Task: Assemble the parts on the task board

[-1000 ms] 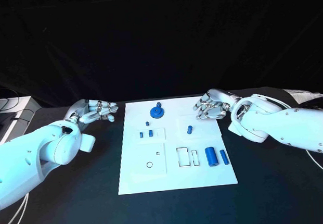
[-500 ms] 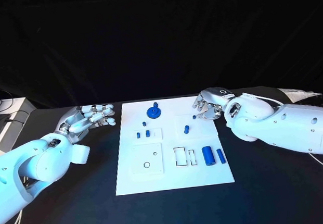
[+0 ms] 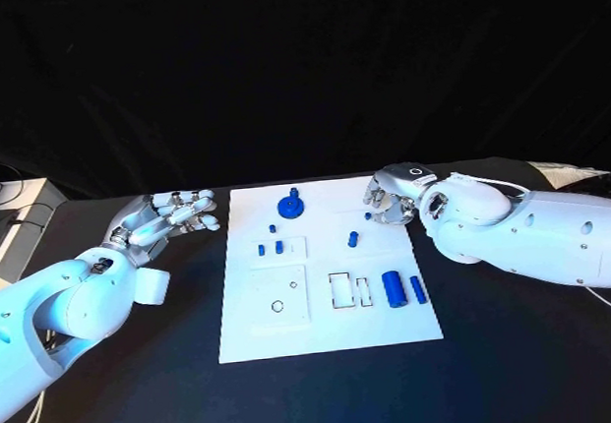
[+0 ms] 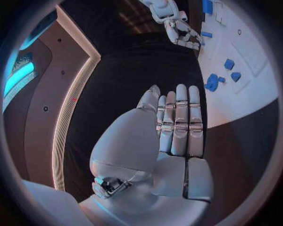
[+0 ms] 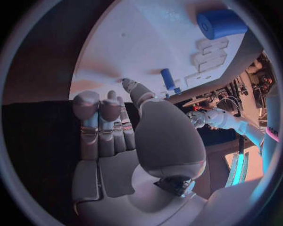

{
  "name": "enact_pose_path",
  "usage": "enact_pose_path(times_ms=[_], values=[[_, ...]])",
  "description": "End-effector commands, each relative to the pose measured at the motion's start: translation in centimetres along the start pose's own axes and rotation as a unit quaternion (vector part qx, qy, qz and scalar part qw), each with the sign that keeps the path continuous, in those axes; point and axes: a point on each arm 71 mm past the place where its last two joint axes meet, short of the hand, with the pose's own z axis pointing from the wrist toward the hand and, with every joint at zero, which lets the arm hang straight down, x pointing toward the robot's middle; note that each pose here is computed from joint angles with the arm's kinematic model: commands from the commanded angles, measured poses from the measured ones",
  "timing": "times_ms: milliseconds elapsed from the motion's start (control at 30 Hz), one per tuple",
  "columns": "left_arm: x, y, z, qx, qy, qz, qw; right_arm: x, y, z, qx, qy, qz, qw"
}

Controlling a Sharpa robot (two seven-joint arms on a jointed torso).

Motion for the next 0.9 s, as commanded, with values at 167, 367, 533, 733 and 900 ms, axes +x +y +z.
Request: enact_pose_path(times_ms=[167, 367, 533, 733, 900], values=[[0.36, -0.13, 0.09, 0.01, 0.008, -0.003, 1.0, 0.9, 0.2, 0.1, 0.0, 0.047, -0.013, 0.999], [0.34, -0.11, 0.09, 0.01, 0.008, -0.002, 1.0, 1.3, 0.4, 0.3, 0.001, 0.048, -0.008, 0.999], [0.32, -0.07, 0.09, 0.009, 0.008, -0.002, 1.0, 1.7, 0.7, 0.4, -0.002, 0.048, 0.0, 0.999], [0.36, -0.03, 0.1, 0.008, 0.009, -0.003, 1.0, 1.9, 1.0, 0.4, -0.006, 0.049, 0.008, 0.999], [0.36, -0.01, 0.09, 0.006, 0.009, -0.002, 1.0, 2.1, 1.1, 0.4, -0.008, 0.051, 0.012, 0.999]])
